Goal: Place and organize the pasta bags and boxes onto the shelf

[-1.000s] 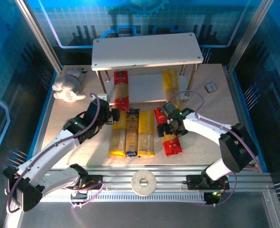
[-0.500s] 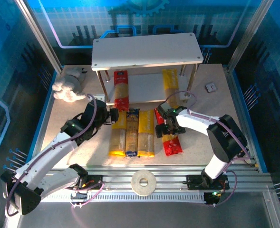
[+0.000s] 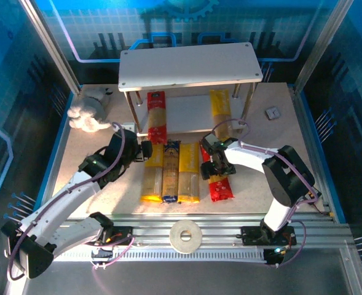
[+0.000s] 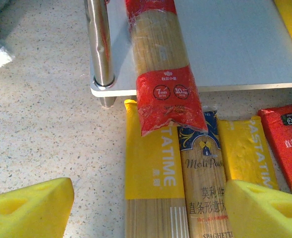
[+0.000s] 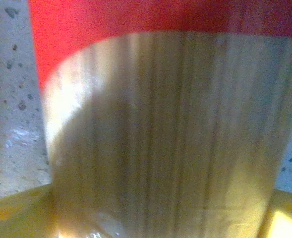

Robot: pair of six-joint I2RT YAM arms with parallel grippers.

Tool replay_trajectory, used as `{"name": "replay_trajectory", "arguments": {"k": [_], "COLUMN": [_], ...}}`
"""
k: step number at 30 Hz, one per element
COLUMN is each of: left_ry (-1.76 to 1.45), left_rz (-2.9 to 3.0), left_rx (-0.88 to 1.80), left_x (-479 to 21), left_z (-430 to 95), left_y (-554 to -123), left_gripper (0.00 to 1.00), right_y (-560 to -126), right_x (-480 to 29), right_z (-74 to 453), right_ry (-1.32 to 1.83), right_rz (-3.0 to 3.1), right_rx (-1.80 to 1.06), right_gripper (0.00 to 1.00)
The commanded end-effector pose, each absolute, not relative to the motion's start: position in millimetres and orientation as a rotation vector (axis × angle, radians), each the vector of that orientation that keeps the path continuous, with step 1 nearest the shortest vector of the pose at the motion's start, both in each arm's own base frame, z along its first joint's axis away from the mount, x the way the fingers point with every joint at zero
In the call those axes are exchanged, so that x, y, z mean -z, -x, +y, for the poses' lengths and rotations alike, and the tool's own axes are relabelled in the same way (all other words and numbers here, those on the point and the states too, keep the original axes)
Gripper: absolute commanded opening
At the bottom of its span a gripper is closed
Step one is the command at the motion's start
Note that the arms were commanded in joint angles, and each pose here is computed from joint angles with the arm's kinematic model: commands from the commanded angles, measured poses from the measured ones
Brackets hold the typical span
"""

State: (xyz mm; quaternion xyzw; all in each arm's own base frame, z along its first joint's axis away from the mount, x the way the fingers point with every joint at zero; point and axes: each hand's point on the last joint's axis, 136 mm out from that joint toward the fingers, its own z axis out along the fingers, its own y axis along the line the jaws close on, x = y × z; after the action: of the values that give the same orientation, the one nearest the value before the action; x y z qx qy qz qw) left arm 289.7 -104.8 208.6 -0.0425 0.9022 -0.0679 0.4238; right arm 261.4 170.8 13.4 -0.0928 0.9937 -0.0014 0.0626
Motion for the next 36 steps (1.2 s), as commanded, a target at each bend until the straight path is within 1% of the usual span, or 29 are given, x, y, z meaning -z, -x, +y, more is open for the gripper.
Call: {"name": "replay_trajectory", "arguments": {"k": [1, 3, 6, 9, 10, 14, 16, 22, 25, 30, 36], "left_ry": [0.086, 0.085, 0.084, 0.082, 0.081, 0.078, 0.079, 0.078, 0.077, 0.074, 0.071], "left_rz": [2.247, 2.246, 2.244, 2.238, 2.241, 2.242, 2.241, 2.239, 2.239, 2.238, 2.238], "left_rx": [0.173, 0.172, 0.175, 0.18, 0.182, 0.187, 0.189, 0.201, 0.205, 0.216, 0.219], "left_x": [-212, -213, -214, -216, -215, -215, -215, -215, -215, -215, -216], "left_z": [-104, -104, -104, -105, -106, -107, -107, -109, -109, -111, -111], "left_y": [-290, -290, -290, -291, -291, -292, -292, -293, -293, -293, -293], "left_gripper": [0.81, 0.81, 0.81, 0.8, 0.8, 0.8, 0.8, 0.8, 0.8, 0.8, 0.8], "right_y": [-253, -250, -243, -236, -234, -226, -223, -216, -222, -252, -316], "right_x": [-9, -13, -23, -33, -37, -55, -65, -101, -127, -151, -167], "right_z": [165, 170, 178, 181, 182, 185, 187, 195, 197, 197, 208], "right_ry": [0.295, 0.308, 0.345, 0.372, 0.375, 0.39, 0.394, 0.387, 0.365, 0.342, 0.319], "right_rz": [3.034, 3.03, 3.012, 2.997, 2.992, 2.963, 2.943, 2.877, 2.805, 2.721, 2.645], "right_rx": [0.025, -0.017, -0.034, -0.032, -0.041, -0.07, -0.081, -0.161, -0.202, -0.172, -0.152], "right_gripper": [0.7, 0.59, 0.52, 0.41, 0.37, 0.11, 0.0, 0.0, 0.0, 0.0, 0.0]}}
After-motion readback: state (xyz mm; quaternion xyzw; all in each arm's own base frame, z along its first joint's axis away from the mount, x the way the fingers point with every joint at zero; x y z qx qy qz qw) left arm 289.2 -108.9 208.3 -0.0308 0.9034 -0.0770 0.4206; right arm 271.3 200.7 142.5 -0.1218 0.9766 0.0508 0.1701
